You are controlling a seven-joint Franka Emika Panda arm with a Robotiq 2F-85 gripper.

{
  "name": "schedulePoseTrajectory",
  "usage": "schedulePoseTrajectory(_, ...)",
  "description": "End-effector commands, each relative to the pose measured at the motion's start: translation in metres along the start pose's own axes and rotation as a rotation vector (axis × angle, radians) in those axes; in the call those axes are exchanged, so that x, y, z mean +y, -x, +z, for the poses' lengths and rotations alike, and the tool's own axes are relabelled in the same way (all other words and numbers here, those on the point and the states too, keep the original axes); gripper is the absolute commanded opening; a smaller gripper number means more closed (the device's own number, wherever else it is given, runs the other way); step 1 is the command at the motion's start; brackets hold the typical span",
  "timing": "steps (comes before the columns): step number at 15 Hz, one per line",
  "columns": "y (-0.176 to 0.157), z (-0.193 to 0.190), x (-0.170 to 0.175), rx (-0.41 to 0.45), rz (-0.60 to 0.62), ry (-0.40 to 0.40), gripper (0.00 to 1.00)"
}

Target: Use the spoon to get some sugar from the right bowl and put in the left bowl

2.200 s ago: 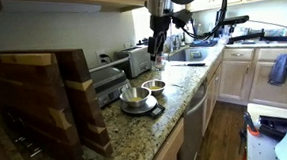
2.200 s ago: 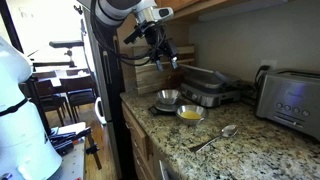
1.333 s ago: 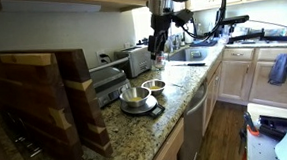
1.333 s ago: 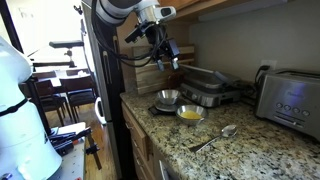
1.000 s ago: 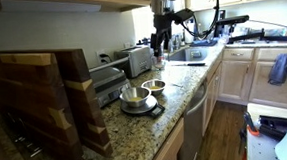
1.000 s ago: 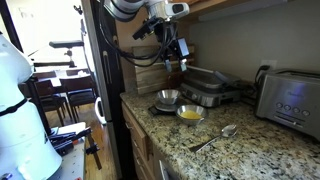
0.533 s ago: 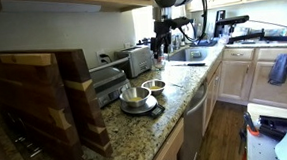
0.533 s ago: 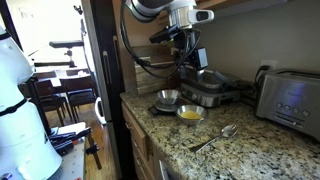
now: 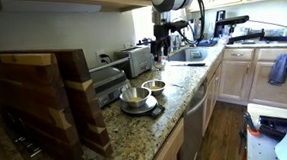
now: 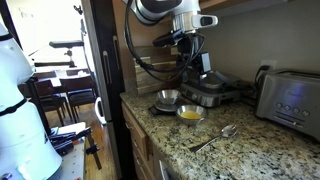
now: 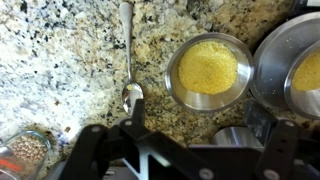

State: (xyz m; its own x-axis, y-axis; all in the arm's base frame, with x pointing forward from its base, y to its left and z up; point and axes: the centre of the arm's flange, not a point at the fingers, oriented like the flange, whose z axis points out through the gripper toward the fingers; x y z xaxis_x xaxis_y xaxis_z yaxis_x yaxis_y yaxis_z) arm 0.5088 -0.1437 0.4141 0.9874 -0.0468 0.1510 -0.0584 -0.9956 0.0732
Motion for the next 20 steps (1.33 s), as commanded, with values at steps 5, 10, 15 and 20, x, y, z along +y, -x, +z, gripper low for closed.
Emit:
schedulePoseTrajectory(5, -0.013, 0.023, 0.04, 0.026, 0.021, 0.021, 1.0)
schedulePoseTrajectory(10, -0.019, 0.066, 0.086, 0.018, 0.032, -0.03, 1.0)
schedulePoseTrajectory(15, -0.021, 0.099, 0.107, -0.014, 0.002, -0.051, 1.0)
schedulePoseTrajectory(20, -0.019, 0.103, 0.101, -0.038, 0.008, -0.042, 1.0)
